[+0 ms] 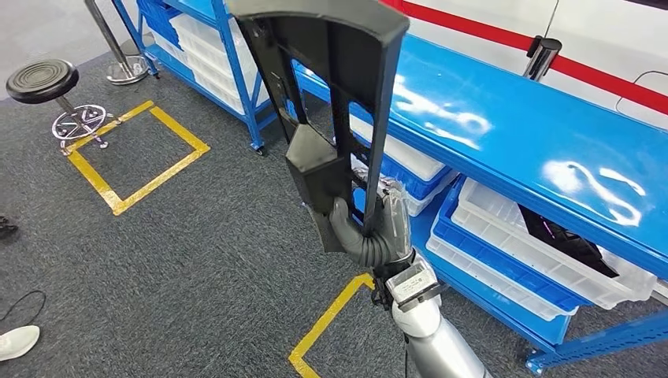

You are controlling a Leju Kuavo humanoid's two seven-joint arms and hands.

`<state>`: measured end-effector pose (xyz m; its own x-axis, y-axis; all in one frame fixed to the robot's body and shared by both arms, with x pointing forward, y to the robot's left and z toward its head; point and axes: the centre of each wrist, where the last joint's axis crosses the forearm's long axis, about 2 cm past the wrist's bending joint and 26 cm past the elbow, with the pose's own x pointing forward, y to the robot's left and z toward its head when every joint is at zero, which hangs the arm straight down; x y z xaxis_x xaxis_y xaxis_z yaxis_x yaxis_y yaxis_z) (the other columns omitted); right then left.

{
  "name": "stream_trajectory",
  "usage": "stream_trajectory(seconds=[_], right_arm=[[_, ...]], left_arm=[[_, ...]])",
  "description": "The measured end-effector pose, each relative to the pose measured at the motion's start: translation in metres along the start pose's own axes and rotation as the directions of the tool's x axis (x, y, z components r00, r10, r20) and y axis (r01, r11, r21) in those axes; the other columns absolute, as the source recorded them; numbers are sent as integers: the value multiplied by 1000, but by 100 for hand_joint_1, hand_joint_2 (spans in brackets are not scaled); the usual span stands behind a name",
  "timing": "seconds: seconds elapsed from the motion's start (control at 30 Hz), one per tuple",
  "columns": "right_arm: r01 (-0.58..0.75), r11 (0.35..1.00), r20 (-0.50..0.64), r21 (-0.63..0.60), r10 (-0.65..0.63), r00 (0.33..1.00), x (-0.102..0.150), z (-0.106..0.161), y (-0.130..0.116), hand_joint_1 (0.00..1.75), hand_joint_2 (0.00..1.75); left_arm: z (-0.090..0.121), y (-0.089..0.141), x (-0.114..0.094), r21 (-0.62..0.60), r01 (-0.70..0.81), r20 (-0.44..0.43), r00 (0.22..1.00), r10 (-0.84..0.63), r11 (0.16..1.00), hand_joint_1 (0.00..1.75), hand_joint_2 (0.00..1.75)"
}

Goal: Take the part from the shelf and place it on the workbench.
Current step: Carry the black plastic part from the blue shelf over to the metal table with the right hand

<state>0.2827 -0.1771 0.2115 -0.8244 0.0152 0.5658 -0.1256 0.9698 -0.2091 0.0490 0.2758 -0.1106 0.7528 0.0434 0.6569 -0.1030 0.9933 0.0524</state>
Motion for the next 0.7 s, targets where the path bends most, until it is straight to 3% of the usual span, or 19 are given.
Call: stream_trajectory(seconds=[0.7], right_arm=[[-7,1000,3,16,7,1000,7,4,0,175,175]], left_arm=[[-2,0,3,-5,21,6,1000,-21,1000,0,175]])
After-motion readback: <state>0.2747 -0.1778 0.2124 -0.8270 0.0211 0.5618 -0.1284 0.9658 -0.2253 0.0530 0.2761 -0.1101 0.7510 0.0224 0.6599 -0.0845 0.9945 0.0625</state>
